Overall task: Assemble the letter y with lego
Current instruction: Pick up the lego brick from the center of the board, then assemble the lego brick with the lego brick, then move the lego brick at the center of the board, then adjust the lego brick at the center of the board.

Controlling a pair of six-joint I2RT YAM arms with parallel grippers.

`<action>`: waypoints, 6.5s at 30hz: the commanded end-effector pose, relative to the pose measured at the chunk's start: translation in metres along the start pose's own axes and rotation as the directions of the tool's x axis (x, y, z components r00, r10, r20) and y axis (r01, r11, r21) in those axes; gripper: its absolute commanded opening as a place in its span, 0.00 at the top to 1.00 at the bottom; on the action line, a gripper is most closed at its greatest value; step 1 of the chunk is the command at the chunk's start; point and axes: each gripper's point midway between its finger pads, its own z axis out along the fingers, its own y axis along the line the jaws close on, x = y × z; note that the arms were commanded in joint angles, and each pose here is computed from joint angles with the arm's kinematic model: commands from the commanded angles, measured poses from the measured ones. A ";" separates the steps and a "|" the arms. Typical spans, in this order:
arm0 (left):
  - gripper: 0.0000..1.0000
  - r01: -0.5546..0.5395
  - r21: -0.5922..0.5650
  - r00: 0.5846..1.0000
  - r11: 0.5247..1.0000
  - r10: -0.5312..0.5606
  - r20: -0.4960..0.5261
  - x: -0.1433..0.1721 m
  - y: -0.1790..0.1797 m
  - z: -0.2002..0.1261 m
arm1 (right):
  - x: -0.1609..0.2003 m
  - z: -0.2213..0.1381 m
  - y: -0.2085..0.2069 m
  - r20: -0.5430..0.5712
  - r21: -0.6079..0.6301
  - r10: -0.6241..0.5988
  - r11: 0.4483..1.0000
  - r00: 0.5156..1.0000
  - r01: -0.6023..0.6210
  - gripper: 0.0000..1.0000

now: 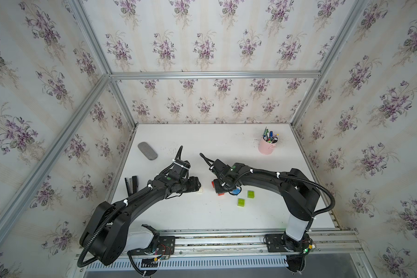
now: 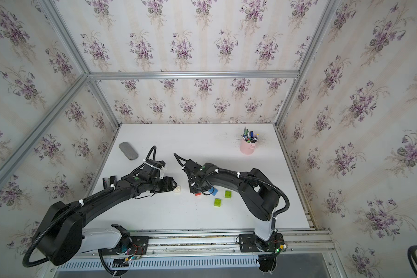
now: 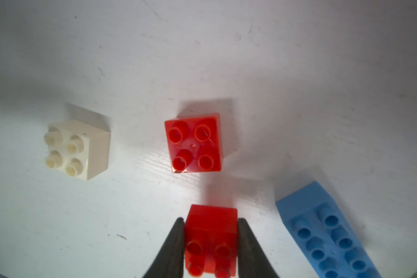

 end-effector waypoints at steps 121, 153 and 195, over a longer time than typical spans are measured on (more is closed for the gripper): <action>0.31 0.013 0.063 1.000 0.998 -0.015 0.025 0.007 -0.003 -0.001 | -0.047 0.002 -0.006 0.009 0.047 -0.104 0.993 0.994 0.104 0.79; 0.30 0.022 0.086 1.000 0.996 -0.024 0.020 0.006 -0.009 -0.004 | -0.097 -0.007 -0.014 0.092 0.062 -0.064 0.996 0.994 0.059 0.45; 0.32 -0.120 0.146 0.988 0.982 0.133 -0.079 0.020 -0.058 0.013 | -0.009 -0.001 -0.031 0.002 -0.185 0.171 0.968 0.985 -0.168 0.43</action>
